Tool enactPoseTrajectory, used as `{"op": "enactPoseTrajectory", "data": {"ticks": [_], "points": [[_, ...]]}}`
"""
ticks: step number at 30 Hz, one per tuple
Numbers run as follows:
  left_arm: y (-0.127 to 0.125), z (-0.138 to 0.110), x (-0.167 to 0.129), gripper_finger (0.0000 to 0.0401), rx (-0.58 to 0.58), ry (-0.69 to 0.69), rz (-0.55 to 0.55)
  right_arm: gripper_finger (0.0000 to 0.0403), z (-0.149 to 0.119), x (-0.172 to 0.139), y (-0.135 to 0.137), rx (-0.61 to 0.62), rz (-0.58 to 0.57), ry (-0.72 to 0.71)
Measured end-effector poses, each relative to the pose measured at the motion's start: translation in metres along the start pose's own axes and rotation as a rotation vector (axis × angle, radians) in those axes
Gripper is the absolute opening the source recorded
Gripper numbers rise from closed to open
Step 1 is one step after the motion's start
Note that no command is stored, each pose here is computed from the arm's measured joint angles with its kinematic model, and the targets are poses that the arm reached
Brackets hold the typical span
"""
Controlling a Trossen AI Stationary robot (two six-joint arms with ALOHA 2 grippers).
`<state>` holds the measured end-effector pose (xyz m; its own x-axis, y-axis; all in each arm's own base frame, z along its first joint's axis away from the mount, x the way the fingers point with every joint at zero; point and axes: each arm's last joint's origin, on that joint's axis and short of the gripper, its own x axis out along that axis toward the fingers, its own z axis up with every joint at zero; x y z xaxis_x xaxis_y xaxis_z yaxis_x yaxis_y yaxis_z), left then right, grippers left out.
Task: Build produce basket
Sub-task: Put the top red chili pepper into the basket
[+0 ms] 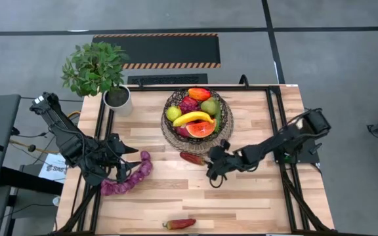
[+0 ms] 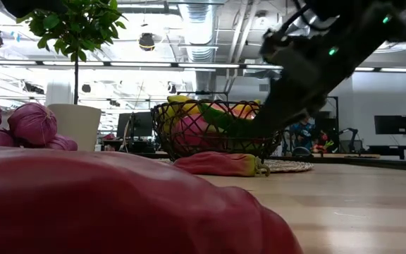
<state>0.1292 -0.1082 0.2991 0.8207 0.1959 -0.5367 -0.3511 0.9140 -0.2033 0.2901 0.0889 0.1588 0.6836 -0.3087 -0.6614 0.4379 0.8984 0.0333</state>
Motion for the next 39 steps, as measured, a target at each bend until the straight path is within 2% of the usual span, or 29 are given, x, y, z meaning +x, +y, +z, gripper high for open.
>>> {"op": "enactPoseTrajectory", "data": {"ticks": [7, 10, 16, 21, 25, 33, 36, 39], "points": [[0.0, 0.0, 0.0, 0.0237, -0.002, 0.001, 0.004, 0.0233, -0.004, 0.042, 0.009, -0.036, 0.036, -0.09], [0.0, 0.0, 0.0, 0.0237, -0.007, 0.001, 0.004, 0.0235, -0.01, 0.054, 0.007, -0.047, 0.042, -0.072], [0.0, 0.0, 0.0, 0.0237, -0.007, 0.001, 0.004, 0.0253, -0.018, 0.069, 0.007, -0.037, 0.056, -0.056], [0.0, 0.0, 0.0, 0.0237, -0.008, 0.001, 0.004, 0.0253, -0.023, 0.076, 0.007, -0.021, 0.046, -0.053], [0.0, 0.0, 0.0, 0.0237, -0.008, 0.001, 0.004, 0.0226, -0.025, 0.075, 0.01, -0.025, 0.039, -0.066], [0.0, 0.0, 0.0, 0.0237, -0.009, 0.001, 0.003, 0.0128, -0.019, 0.065, 0.012, -0.009, 0.062, -0.09], [0.0, 0.0, 0.0, 0.0237, -0.009, 0.001, 0.003, 0.0119, -0.008, 0.054, 0.016, 0.017, 0.101, -0.137], [0.0, 0.0, 0.0, 0.0237, -0.008, 0.001, 0.004, 0.013, 0.01, 0.034, 0.023, 0.065, 0.177, -0.24]]}}
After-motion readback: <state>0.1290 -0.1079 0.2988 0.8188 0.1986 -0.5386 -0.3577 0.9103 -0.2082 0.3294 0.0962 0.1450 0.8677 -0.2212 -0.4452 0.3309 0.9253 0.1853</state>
